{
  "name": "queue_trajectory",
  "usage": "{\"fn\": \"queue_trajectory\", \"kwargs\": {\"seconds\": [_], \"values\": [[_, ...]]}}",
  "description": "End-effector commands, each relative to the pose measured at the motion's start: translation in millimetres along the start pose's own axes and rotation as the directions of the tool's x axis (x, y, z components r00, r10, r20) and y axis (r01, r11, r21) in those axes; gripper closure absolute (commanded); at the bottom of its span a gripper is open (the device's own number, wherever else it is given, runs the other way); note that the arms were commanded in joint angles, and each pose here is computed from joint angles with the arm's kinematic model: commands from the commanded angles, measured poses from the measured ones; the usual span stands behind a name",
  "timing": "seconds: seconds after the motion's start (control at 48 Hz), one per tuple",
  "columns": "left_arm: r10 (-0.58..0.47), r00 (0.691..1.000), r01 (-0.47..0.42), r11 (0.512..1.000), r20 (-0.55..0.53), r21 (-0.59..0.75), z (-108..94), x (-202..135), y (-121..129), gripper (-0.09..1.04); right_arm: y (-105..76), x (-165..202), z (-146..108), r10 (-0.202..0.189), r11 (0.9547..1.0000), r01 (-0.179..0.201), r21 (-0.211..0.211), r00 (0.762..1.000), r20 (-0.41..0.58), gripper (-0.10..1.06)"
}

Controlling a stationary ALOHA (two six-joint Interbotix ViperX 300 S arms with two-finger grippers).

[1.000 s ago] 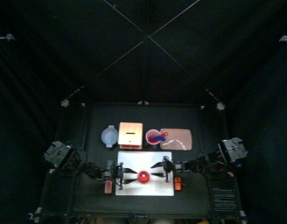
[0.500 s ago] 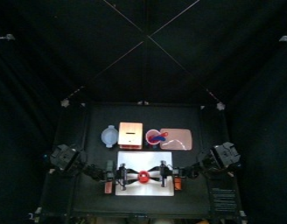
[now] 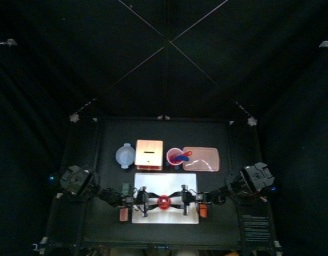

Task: Get the cutter from the drawer then cut the dough then place the extra dough in the bowl
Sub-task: Cut the dough

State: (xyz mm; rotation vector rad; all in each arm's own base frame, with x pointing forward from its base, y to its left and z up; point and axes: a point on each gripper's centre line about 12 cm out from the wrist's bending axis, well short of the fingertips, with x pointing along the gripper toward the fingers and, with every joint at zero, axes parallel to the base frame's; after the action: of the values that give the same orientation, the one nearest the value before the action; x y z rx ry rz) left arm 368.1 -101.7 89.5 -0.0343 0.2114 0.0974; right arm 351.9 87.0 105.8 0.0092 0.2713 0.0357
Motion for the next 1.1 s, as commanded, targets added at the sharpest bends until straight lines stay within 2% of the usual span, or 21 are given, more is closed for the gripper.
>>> {"fn": "queue_trajectory", "kwargs": {"seconds": [0.021, 0.167, 0.375, 0.5, 0.667, 0.854, 0.958, 1.104], "values": [[-0.003, 1.0, 0.003, 1.0, 0.026, -0.01, 9, 3, -2, 0.18, 0.2, 4, 8, 0.001, 1.0, -0.001, 0.006, 1.0, 0.008, 0.19], [-0.004, 1.0, 0.004, 1.0, 0.021, -0.011, 9, 3, -2, 0.2, -4.0, 4, 5, -0.01, 0.9999, 0.011, 0.011, 1.0, -0.009, 0.22], [-0.031, 0.999, 0.031, 1.0, -0.008, 0.003, 5, 3, -5, 0.3, -9.3, 6, 7, -0.022, 0.9997, 0.022, 0.008, 1.0, -0.005, 0.43], [-0.043, 0.998, 0.043, 0.999, -0.048, 0.005, 0, 3, -7, 0.36, -9.9, 6, 5, -0.023, 0.9997, 0.023, 0.009, 1.0, -0.011, 0.49], [-0.048, 0.995, 0.048, 0.999, -0.088, 0.007, -6, 2, -7, 0.37, -9.8, 4, 0, -0.021, 0.9997, 0.021, 0.013, 0.999, -0.038, 0.5], [-0.049, 0.984, 0.051, 0.999, -0.171, 0.009, -26, 3, -7, 0.37, -8.0, 6, -15, -0.019, 0.9995, 0.022, 0.025, 0.994, -0.106, 0.5], [-0.044, 0.976, 0.046, 0.999, -0.213, 0.004, -39, 2, -8, 0.37, -11.4, 9, -27, -0.051, 0.9976, 0.057, 0.04, 0.988, -0.145, 0.5], [-0.026, 0.966, 0.026, 1.0, -0.257, -0.004, -56, 0, -9, 0.37, -11.7, 11, -40, -0.074, 0.995, 0.085, 0.053, 0.98, -0.183, 0.51]]}}
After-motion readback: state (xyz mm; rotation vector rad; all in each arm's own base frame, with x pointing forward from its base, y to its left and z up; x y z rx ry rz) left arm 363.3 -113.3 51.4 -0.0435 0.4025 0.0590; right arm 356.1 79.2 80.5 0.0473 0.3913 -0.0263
